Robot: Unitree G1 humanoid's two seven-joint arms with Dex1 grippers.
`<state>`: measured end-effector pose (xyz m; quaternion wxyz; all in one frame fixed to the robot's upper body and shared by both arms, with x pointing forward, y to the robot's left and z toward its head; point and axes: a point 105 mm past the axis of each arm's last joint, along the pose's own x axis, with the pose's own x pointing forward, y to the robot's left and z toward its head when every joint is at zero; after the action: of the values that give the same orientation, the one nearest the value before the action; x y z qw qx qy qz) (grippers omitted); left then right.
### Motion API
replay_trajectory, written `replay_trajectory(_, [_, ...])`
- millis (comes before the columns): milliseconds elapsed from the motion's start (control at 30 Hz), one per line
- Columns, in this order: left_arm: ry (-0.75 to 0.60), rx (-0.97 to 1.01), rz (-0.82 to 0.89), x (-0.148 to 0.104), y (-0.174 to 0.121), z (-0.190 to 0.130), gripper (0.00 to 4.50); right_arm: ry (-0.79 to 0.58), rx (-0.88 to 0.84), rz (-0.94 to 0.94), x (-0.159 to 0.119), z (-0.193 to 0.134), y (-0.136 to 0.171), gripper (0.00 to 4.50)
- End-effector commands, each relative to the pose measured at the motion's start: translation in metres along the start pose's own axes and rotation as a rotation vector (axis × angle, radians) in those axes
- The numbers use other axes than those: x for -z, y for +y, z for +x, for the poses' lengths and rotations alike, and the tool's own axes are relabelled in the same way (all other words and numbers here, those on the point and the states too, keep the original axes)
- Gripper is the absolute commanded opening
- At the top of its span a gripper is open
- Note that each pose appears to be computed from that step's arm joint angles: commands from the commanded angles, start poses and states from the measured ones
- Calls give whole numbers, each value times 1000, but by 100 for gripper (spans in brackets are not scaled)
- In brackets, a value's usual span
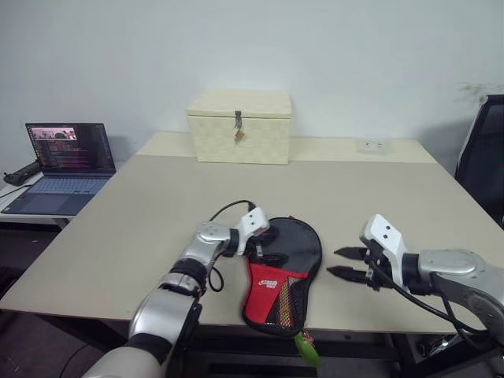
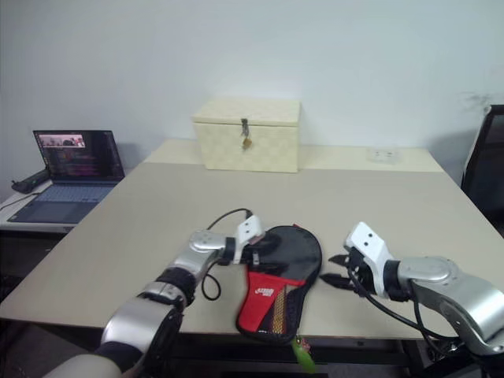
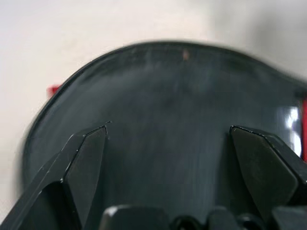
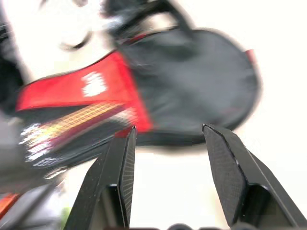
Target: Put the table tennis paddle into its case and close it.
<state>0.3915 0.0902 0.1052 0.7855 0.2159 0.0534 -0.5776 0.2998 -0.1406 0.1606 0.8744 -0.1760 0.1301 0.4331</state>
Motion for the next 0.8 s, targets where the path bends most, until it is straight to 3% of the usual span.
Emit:
replay_trajectory(33, [-88,-64,12,-12,3,-36,450,-89,25,-85,-9,11,-22,233])
replay_trajectory(200, [-120,-230,-55,-11,-16,-84,450,-148,7,-56,-7,26,-45,233])
replay_trajectory(367, [-144,-378,-129,-18,-21,-108,450,-138,8,-94,0,28,-69,233])
replay_trajectory(633, [-130,-413,-97,-34,-12,-107,450,-86,100,-101,11,9,-105,233])
replay_trajectory(800, [-113,-443,-120,-26,-16,-112,450,-67,126,-93,13,2,-108,233])
